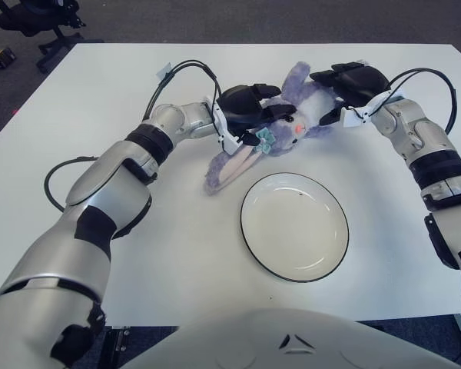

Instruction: Put the doll into the plate.

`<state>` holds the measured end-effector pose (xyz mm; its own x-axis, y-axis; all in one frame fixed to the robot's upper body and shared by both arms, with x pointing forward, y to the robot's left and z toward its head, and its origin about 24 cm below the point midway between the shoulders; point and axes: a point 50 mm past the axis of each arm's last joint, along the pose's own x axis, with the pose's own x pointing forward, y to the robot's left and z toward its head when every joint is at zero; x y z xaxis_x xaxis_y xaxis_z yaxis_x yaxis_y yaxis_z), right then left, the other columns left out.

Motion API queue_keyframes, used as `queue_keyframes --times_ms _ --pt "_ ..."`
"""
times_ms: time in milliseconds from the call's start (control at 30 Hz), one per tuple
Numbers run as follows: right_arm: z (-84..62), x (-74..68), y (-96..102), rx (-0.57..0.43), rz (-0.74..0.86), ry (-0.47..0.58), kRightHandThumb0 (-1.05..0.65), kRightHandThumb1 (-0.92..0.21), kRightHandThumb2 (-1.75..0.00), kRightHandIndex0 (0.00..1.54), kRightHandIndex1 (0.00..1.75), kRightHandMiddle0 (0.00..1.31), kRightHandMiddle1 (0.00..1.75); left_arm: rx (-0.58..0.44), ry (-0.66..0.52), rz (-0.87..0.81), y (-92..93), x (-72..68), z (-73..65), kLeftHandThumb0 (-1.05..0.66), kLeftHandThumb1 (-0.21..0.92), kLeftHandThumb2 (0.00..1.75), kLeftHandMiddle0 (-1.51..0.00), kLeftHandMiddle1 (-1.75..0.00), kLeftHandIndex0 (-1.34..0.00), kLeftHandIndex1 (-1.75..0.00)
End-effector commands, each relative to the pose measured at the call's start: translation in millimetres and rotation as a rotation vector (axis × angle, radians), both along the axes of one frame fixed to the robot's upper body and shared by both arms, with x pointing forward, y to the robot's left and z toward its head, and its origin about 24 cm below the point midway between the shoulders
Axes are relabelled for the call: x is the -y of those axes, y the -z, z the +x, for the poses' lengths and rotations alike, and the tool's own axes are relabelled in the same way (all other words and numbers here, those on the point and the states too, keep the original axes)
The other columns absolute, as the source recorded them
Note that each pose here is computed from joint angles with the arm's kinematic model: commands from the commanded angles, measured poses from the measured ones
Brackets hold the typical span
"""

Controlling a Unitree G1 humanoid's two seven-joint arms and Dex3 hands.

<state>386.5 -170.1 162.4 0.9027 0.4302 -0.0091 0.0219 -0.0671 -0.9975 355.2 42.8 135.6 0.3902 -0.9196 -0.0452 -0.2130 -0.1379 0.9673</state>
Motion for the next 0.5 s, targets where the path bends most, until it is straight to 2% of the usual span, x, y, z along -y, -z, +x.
queue_keyframes --times_ms 0,467 --pt "4.8 -10.7 0.0 -0.037 -0.029 -0.003 -0.58 -0.88 0.00 0.31 0.00 0.36 0.00 -0.021 0.024 0.043 6.3 2.1 -2.8 -0.73 0.92 1.12 -0.32 -0.01 -0.36 -0.01" --pt "9.9 -18.0 9.1 -0.157 -0.016 0.032 -0.59 -0.90 -0.01 0.28 0.00 0.34 0.00 -0.024 0.043 0.034 4.8 3.5 -4.4 -0.72 0.92 1.13 -0.34 -0.01 -0.37 -0.01"
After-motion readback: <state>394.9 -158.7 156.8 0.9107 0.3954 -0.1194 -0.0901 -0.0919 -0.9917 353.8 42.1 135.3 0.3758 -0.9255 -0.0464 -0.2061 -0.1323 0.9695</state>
